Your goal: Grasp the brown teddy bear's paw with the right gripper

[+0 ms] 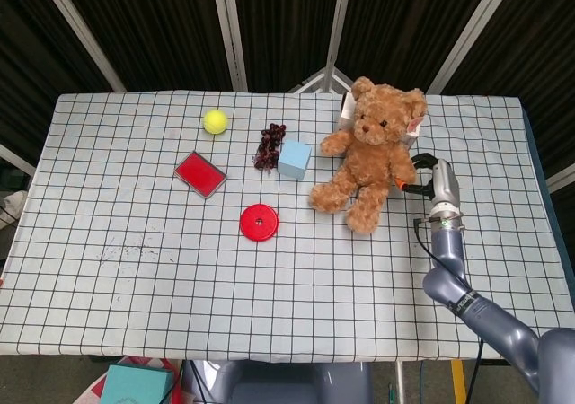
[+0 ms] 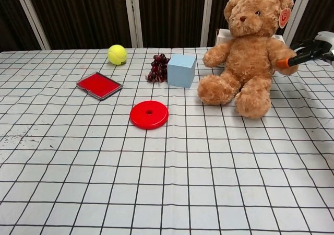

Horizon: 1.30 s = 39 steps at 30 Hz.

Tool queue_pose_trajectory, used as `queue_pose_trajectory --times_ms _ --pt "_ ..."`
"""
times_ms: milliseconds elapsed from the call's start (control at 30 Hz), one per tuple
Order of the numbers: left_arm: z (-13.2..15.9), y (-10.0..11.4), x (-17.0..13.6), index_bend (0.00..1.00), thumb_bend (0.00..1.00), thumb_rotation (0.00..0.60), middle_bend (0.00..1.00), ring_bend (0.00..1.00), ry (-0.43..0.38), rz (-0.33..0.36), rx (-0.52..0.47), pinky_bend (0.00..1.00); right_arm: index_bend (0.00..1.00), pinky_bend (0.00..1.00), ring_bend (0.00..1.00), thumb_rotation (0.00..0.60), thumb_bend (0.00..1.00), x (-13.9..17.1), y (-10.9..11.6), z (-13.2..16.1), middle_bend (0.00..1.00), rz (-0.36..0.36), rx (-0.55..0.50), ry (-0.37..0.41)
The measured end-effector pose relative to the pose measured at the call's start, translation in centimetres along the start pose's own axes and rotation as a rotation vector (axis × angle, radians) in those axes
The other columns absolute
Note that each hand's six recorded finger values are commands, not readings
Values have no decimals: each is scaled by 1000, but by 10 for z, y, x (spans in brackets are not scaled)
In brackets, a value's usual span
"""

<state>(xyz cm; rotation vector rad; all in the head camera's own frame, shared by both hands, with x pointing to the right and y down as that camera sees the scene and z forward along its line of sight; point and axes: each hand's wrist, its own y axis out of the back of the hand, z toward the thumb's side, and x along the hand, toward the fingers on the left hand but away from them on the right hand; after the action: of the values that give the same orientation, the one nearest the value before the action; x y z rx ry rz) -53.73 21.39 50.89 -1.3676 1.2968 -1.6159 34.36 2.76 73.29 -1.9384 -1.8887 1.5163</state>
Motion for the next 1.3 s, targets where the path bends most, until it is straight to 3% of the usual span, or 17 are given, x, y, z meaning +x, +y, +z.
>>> queue_pose_trajectory --times_ms 367,667,967,1300 --pt "-1 1 0 261 204 600 131 58 11 9 6 192 459 0 293 600 233 -5 4 3 499 -1 -39 27" --pt "1 -1 0 274 204 600 131 59 9 5 14 192 490 0 298 600 259 -5 -2 -12 503 21 -16 8" --pt "0 0 0 282 204 600 133 59 14 8 12 192 492 0 299 600 303 -7 6 2 505 -6 -1 49" --pt "-1 1 -1 282 204 600 133 59 14 10 8 192 492 0 299 600 305 -5 0 -15 505 13 15 4"
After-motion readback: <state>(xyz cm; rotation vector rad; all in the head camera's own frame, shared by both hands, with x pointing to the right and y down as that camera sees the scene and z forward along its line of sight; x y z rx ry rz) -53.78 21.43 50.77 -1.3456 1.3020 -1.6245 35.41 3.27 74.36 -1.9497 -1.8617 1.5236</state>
